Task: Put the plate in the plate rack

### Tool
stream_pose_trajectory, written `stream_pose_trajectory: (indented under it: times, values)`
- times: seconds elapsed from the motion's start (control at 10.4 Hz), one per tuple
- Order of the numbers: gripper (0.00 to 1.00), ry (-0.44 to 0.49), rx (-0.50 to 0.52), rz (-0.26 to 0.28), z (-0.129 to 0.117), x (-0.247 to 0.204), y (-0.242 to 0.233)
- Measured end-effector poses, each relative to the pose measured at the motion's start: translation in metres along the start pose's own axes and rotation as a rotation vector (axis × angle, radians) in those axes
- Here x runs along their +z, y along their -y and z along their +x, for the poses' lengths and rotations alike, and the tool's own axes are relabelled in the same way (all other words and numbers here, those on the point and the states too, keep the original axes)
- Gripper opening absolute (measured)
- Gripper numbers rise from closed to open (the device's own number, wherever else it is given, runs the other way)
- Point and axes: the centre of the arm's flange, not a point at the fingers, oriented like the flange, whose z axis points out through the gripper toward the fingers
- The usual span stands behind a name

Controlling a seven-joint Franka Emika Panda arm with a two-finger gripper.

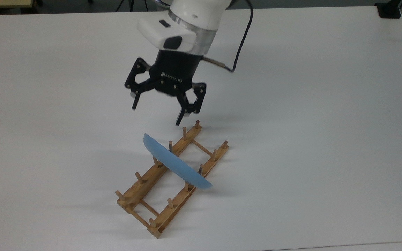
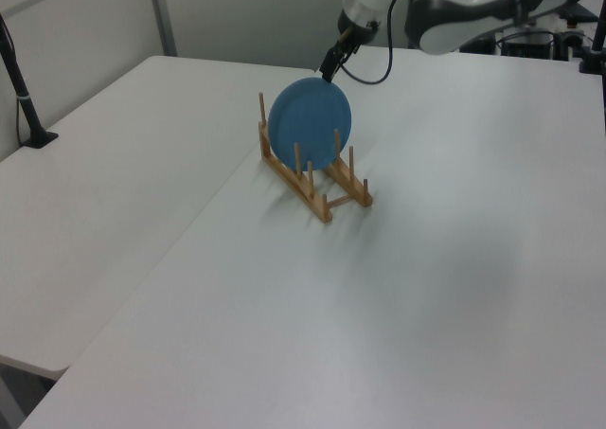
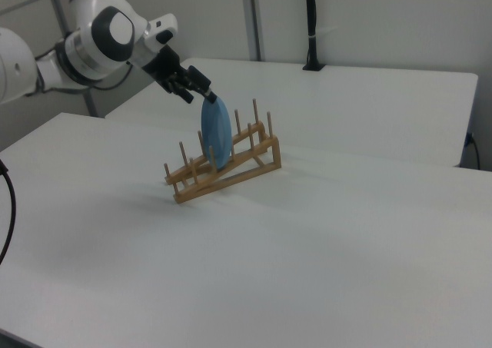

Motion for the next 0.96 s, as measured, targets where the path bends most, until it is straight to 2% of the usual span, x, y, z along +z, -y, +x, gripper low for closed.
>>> stream_pose_trajectory:
  times: [0.19, 0.48, 0.58, 0.77, 0.96]
  values:
    - [1.00, 0.147, 0.019, 0.081, -0.009, -0.026, -0.009]
    - [1.00, 0.400, -0.079, 0.194, -0.034, -0.063, -0.040]
    - [1.00, 0.465, -0.128, 0.217, -0.042, -0.072, -0.056]
    - [1.00, 0.544, -0.234, 0.260, -0.052, -0.089, -0.097]
    - [1.00, 0.579, -0.267, 0.273, -0.060, -0.102, -0.120]
